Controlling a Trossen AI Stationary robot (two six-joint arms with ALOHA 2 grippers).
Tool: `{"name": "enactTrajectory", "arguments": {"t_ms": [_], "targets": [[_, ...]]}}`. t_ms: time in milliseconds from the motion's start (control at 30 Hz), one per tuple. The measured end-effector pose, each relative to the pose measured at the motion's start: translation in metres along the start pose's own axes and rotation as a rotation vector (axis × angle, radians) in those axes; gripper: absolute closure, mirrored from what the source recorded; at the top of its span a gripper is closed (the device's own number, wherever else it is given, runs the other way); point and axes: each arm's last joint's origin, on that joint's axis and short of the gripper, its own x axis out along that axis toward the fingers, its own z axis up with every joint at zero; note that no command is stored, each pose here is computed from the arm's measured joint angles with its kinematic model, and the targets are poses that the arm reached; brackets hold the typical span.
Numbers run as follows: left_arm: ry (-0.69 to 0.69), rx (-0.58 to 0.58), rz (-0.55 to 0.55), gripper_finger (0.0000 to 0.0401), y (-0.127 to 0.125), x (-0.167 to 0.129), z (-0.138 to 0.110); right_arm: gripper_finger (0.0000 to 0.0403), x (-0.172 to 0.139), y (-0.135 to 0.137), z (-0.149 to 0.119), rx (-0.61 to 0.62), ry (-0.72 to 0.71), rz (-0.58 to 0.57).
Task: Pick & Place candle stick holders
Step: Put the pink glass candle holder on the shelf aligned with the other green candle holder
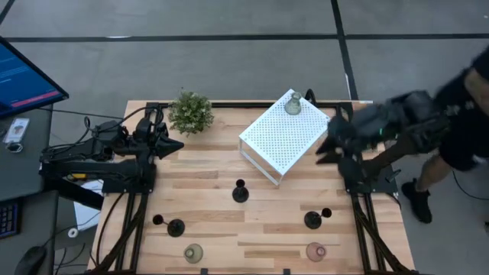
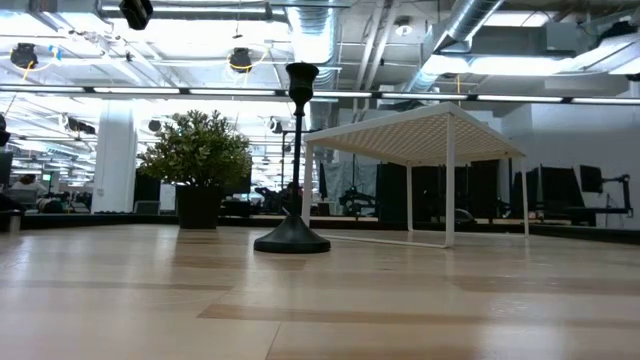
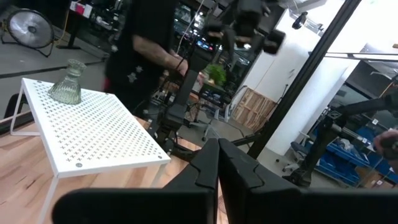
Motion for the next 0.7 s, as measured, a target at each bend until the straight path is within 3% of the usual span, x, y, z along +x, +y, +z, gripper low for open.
{"name": "enactTrajectory", "arguments": {"t_ms": [133, 333, 700], "targets": [[0.000, 0.000, 0.000, 0.0396, 0.000, 0.000, 0.000, 0.0265, 0.016, 0.026, -0.014, -0.073, 0.013, 0.033], [0.000, 0.000, 0.000, 0.0392, 0.000, 0.000, 0.000, 0.0271, 0.026, 0.064, -0.033, -0.147, -0.089, 0.082], [0.005, 0.034, 0.003, 0.0394, 0.000, 0.001, 0.000, 0.0264, 0.015, 0.122, -0.054, -0.217, -0.352, 0.287]]}}
